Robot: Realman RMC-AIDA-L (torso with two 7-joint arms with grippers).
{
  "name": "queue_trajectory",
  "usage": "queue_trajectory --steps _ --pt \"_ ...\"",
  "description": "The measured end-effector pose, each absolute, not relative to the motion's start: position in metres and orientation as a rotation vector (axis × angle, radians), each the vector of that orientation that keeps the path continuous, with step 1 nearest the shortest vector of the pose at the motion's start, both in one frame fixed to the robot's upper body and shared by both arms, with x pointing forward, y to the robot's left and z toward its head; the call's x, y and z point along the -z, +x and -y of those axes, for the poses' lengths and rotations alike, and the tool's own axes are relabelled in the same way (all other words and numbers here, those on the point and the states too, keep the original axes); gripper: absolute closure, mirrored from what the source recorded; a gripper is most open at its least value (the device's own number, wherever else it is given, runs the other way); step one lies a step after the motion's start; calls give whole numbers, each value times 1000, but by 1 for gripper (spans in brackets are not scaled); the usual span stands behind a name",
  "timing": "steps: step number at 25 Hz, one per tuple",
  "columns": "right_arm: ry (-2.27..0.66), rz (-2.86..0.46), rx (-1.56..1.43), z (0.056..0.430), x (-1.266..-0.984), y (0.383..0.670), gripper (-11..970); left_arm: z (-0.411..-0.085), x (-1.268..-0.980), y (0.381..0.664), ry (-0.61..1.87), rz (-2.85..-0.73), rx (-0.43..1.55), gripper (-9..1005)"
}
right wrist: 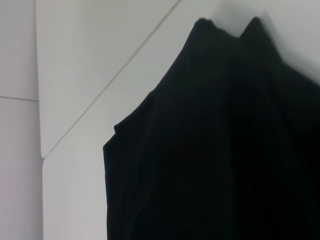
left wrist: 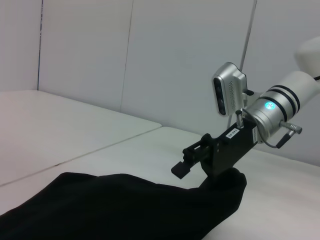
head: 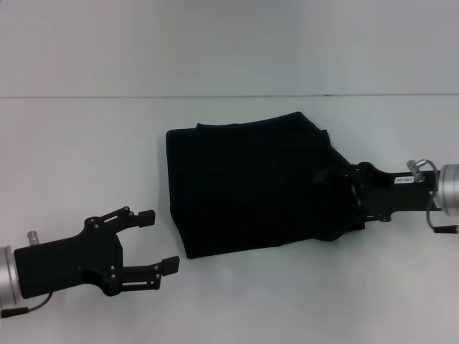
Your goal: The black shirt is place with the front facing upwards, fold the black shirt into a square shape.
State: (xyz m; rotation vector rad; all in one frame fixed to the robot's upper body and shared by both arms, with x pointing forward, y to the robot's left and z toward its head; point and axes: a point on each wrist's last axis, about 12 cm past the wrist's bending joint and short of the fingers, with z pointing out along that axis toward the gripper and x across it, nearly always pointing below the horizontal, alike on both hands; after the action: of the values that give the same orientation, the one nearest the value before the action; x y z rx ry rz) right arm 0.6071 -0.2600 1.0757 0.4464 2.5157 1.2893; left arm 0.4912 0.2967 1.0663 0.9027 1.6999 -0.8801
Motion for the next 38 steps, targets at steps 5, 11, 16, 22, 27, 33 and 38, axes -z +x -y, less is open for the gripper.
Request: queue_trajectory --steps 5,11,16,22,27,33,38 --pt "469 -2495 -1279 251 -1070 607 159 -297 -1066 492 902 -1701 875 45" --pt "485 -2452 -1268 242 -1065 609 166 -297 -1066 493 902 -1702 873 45" --pt "463 -2419 -1261 239 -1067 613 171 -296 -1067 494 905 -1701 872 45" --pt "370 -2430 -1182 231 -1065 617 178 -296 -1067 495 906 -1701 871 45" --pt "326 -2434 -1117 225 -1060 618 312 -296 -1067 495 906 -1702 869 45" --pt "316 -2419 -1108 226 -1061 620 492 -296 -1067 495 904 -1702 869 45" --pt "285 -2386 -1105 226 -1064 622 608 -296 -1067 496 906 -1701 869 46"
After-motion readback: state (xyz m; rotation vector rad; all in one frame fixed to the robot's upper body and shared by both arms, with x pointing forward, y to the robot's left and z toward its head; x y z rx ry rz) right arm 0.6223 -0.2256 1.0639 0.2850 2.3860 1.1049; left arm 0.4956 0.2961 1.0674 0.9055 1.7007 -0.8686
